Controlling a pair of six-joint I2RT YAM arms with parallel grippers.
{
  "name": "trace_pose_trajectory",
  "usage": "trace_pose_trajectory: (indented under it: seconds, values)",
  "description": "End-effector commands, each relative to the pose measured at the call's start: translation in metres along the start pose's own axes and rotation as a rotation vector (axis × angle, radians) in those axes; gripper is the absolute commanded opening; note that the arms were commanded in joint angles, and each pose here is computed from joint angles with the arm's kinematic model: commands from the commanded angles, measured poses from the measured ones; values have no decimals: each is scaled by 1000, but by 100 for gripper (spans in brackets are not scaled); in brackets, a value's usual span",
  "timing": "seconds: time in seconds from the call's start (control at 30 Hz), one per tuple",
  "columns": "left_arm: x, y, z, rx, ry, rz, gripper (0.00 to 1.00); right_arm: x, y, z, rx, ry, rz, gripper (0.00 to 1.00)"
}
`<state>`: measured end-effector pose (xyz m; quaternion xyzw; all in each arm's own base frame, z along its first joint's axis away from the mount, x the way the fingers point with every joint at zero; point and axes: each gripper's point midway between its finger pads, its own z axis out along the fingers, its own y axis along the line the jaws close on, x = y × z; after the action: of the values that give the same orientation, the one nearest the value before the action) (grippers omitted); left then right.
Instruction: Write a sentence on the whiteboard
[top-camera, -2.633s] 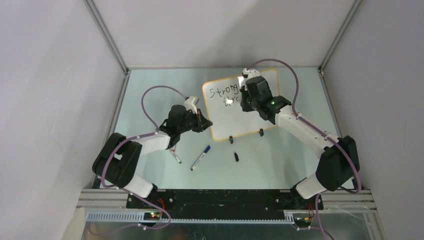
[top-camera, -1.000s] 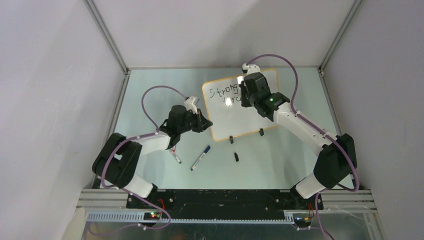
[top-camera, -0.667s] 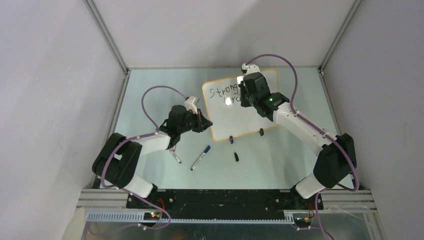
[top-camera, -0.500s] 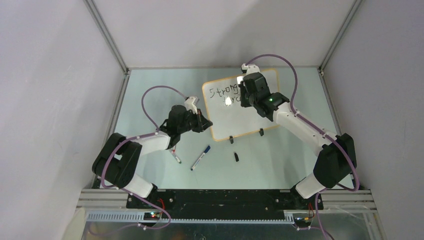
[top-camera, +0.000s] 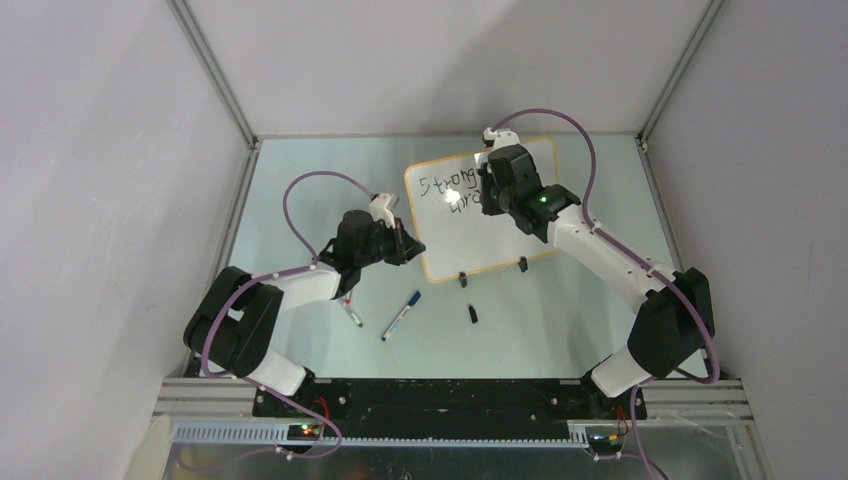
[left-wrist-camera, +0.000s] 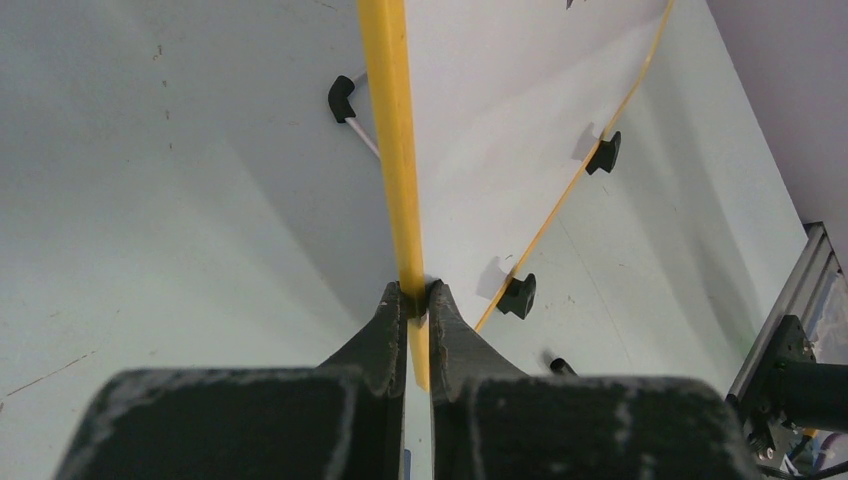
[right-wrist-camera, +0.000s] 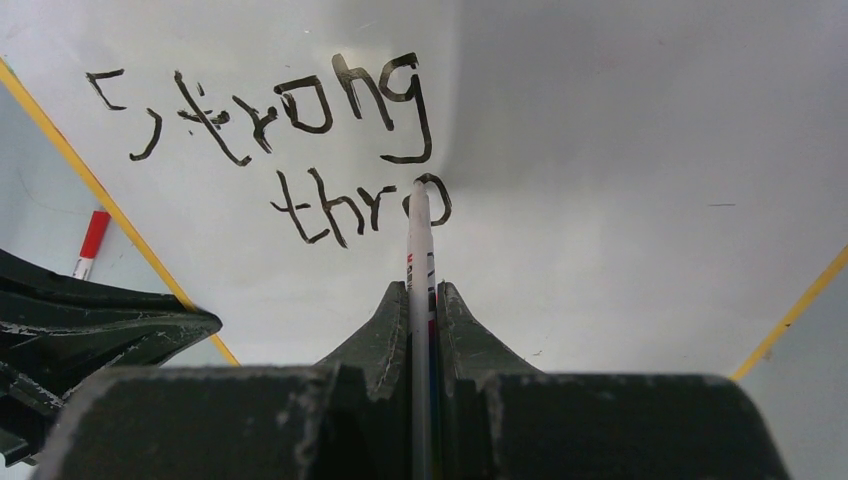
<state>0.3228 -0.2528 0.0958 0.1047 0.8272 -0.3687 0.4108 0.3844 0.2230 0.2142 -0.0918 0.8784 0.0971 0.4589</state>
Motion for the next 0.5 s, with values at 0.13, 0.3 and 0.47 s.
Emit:
trace_pose_trajectory:
  seconds: [0.13,0.3,0.47]
  values:
    - [-8,-4,-1,-8,-9,61,0,-29,-6,-17,1,-72,20,0]
    - [-7,-3,-1,-9,-6,61,0,-29,-12,-16,18,-72,26,0]
    - [-8,-3,-1,-9,-9,62,0,-32,-9,-20,-10,-76,33,0]
